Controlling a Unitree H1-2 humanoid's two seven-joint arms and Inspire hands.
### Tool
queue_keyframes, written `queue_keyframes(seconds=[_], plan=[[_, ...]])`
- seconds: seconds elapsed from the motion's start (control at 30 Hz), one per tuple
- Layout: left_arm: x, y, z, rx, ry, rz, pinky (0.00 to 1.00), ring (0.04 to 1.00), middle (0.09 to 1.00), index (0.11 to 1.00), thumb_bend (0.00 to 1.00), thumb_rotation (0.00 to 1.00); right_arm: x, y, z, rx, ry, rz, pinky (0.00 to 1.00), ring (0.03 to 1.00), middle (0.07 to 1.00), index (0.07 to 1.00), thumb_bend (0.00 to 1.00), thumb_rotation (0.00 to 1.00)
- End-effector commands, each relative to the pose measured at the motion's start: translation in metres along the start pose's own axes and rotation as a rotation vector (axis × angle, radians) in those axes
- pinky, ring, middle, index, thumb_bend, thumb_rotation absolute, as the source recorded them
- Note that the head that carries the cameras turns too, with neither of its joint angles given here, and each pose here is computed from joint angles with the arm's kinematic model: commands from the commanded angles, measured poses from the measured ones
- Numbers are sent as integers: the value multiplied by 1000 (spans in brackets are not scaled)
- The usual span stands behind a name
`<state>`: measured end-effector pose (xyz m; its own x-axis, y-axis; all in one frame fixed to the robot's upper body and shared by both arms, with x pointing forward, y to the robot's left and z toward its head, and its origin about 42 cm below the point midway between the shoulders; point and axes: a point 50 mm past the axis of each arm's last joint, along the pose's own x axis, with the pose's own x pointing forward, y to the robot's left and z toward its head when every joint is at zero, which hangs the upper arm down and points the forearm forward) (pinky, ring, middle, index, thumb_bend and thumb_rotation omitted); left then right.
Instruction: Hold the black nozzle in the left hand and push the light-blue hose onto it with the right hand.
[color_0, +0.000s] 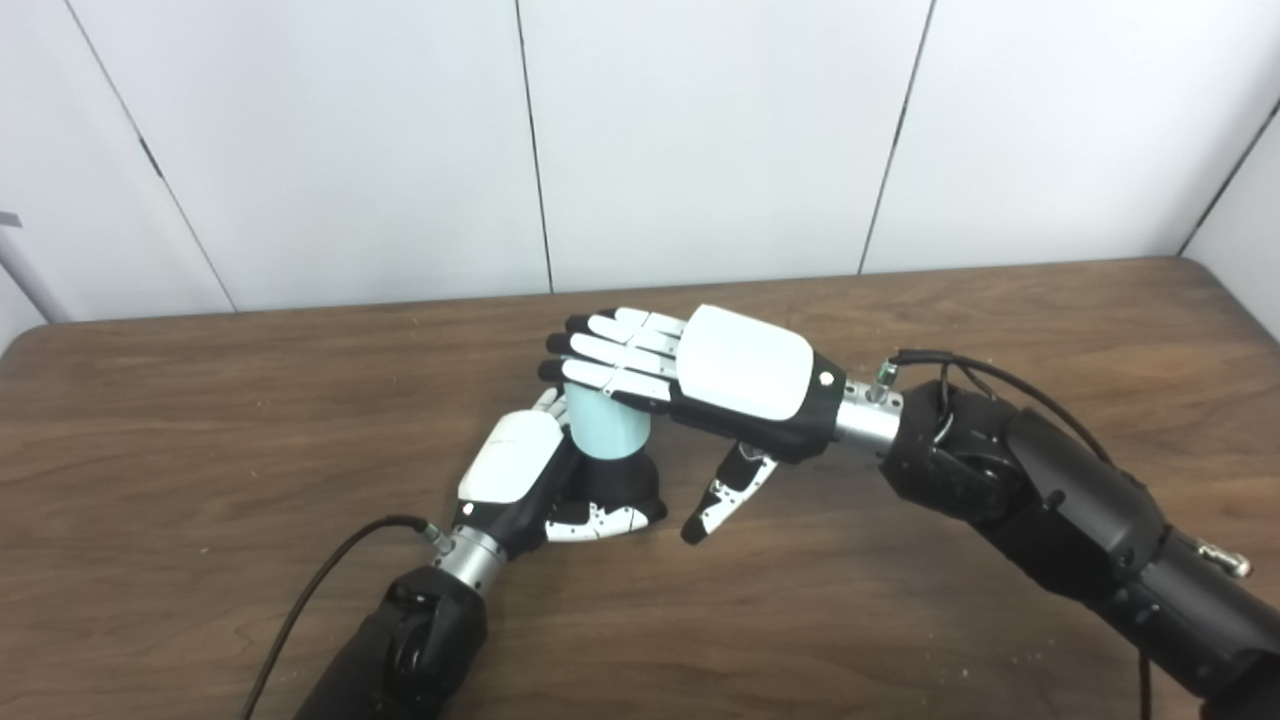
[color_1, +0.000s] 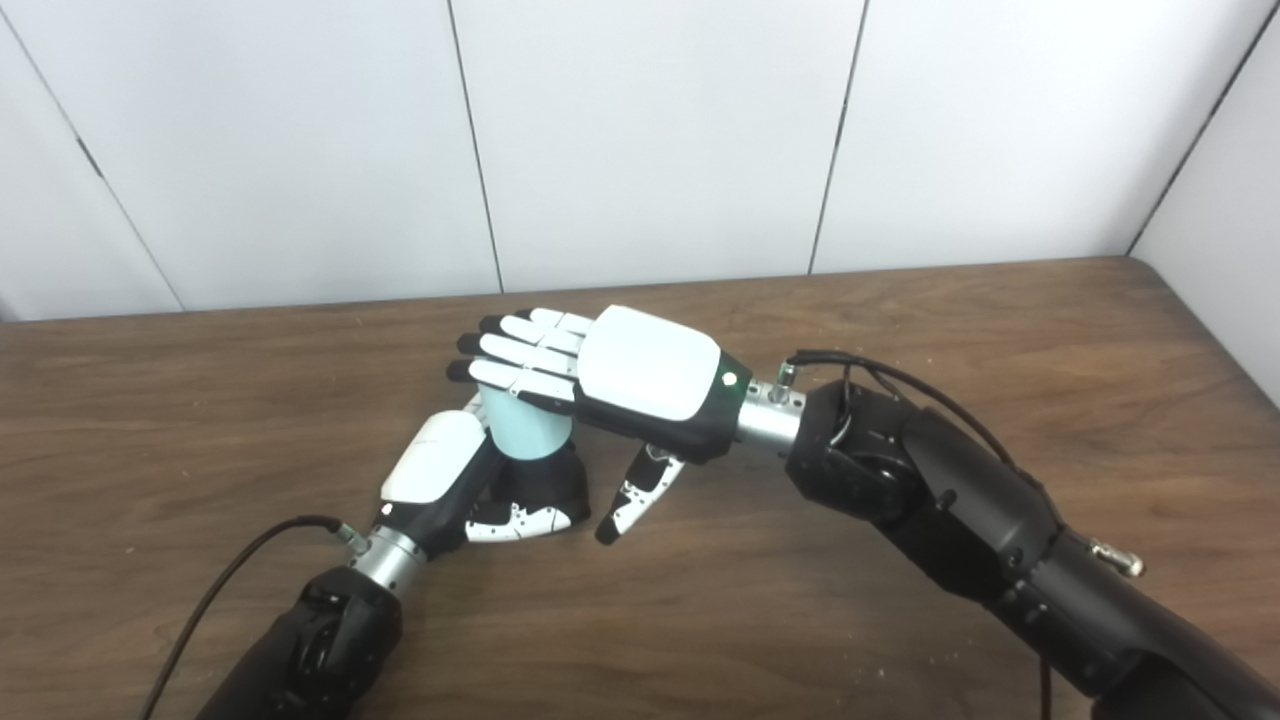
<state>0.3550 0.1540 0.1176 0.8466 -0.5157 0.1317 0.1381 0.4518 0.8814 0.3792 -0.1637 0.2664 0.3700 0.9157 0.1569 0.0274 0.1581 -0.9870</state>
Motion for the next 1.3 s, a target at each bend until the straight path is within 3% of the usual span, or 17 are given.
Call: queue_keyframes(seconds=[0.0, 0.6, 1.27], plan=[[-57, -67, -9, -73, 107, -189, 1000, 960, 890, 544, 546, 639, 2, -3, -3, -18, -13, 77, 952, 999, 998, 983, 727, 212], [-57, -68, -8, -76, 96, -187, 1000, 959, 889, 543, 545, 638, 0, -9, 2, -4, -46, 100, 877, 947, 946, 938, 787, 179], [-59, -66, -9, -76, 96, -189, 1000, 959, 889, 543, 544, 637, -8, -1, -1, 11, -49, 125, 875, 937, 944, 940, 786, 165]])
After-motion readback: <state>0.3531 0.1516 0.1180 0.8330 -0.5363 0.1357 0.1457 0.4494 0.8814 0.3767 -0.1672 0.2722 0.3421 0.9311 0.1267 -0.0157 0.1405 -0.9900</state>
